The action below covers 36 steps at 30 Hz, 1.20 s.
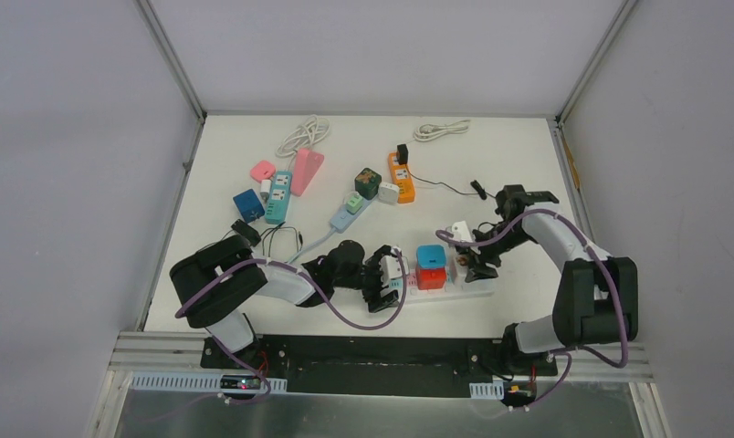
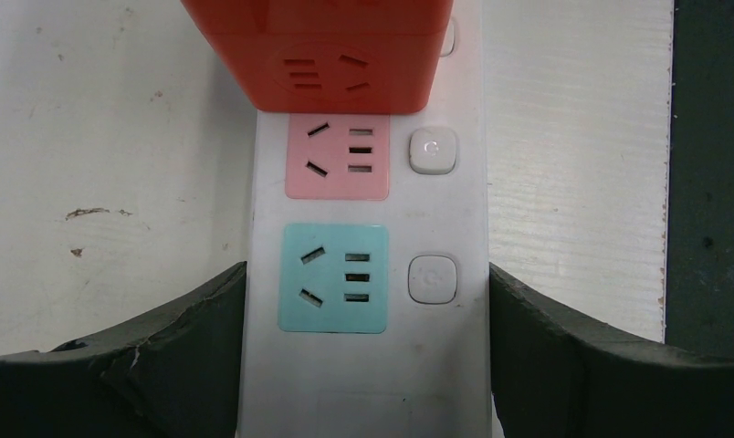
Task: Pull the plug off the socket
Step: Remove the plug from the socket.
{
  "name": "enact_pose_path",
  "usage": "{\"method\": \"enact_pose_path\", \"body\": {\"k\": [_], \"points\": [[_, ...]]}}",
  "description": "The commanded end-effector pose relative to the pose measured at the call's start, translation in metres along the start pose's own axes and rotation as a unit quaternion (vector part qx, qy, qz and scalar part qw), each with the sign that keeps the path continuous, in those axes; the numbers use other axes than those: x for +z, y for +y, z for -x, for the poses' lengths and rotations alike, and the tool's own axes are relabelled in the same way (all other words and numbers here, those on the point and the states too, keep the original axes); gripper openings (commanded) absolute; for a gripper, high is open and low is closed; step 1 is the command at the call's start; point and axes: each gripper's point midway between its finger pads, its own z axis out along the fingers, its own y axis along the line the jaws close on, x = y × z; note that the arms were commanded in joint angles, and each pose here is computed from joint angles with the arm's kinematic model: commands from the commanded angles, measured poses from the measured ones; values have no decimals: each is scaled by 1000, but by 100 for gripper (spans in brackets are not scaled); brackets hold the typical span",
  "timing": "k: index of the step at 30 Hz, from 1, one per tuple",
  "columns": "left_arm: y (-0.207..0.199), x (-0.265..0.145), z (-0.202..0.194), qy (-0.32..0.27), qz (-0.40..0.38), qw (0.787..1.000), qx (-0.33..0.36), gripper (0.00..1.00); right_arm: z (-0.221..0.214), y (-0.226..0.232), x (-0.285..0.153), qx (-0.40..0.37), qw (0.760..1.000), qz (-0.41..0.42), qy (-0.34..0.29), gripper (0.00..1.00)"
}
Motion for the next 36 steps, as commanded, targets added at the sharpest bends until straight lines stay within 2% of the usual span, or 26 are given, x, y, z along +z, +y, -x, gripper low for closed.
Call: {"method": "enact_pose_path", "body": {"k": [1,8,14,20,26,36], "points": [[-2,4,-5,18,-6,1000,3,0,-13,31,12,4,999,20,26,0],[-2,6,-6,22,-8,1000,2,0,-7,33,17,-46,998,4,39,0],[-2,5,-6,23,-8,1000,2,0,7,35,22,-18,999,39,31,0],[-2,5,-7,25,-9,1000,4,0,9,27,16,17,999,25,14,0],[-1,5,-6,23,-8,1000,6,0,-2,44,8,19,999,30,-40,0],[-3,7,-6,24,-14,1000,2,0,-3,36,16,-18,1000,3,20,0]]}}
